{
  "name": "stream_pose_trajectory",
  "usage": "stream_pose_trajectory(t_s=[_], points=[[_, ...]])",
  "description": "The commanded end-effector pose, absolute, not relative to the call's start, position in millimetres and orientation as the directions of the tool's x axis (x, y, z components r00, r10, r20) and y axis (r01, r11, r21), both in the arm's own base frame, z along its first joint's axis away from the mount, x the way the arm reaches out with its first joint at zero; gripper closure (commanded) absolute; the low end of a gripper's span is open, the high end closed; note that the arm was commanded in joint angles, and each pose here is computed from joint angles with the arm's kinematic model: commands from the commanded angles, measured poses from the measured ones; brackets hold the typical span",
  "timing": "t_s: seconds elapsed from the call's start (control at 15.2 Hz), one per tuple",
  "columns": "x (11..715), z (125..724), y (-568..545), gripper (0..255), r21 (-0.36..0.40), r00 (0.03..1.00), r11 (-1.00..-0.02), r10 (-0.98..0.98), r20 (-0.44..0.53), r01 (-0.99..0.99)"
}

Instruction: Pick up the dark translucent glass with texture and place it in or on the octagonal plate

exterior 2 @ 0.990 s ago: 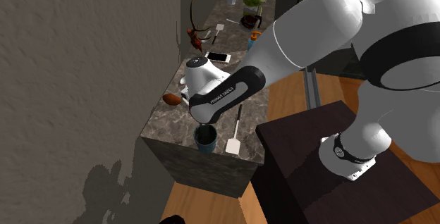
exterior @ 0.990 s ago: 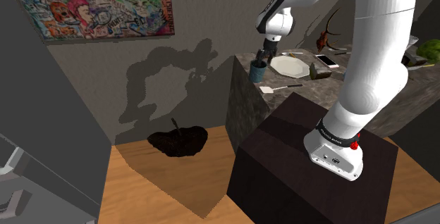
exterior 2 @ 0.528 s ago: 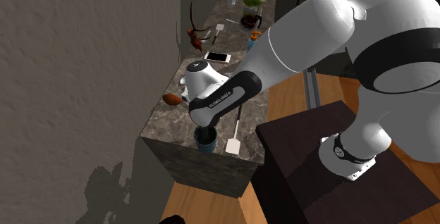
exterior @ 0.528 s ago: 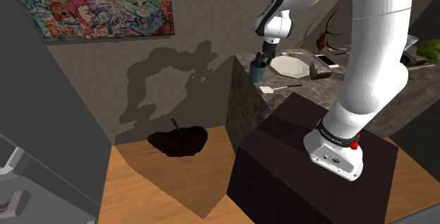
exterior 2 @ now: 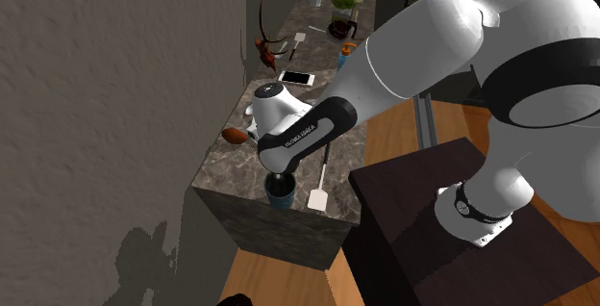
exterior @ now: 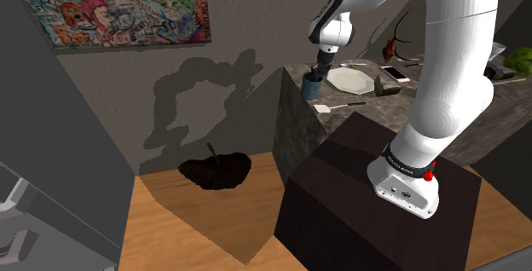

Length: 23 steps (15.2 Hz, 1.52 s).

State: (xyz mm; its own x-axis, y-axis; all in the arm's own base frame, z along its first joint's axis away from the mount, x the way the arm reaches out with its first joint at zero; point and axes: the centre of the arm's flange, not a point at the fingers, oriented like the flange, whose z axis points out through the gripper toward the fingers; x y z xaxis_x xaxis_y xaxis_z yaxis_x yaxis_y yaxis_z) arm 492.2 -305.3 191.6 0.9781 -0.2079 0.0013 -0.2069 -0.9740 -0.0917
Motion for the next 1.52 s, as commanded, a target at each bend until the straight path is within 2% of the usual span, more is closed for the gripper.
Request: stream_pose_trajectory(t_s=[0.0, 0.2, 1.32, 1.45], points=[[492, 192, -305, 255, -0.092, 0.978, -0.974, -0.208, 0.001, -0.207], [492, 192, -305, 255, -0.092, 0.978, -0.974, -0.208, 0.001, -0.207], [492, 277, -305, 255, -0.092, 0.978, -0.974, -0.208, 0.001, -0.207], [485, 279, -331, 255, -0.092, 0.978, -0.974, -0.208, 0.001, -0.207]])
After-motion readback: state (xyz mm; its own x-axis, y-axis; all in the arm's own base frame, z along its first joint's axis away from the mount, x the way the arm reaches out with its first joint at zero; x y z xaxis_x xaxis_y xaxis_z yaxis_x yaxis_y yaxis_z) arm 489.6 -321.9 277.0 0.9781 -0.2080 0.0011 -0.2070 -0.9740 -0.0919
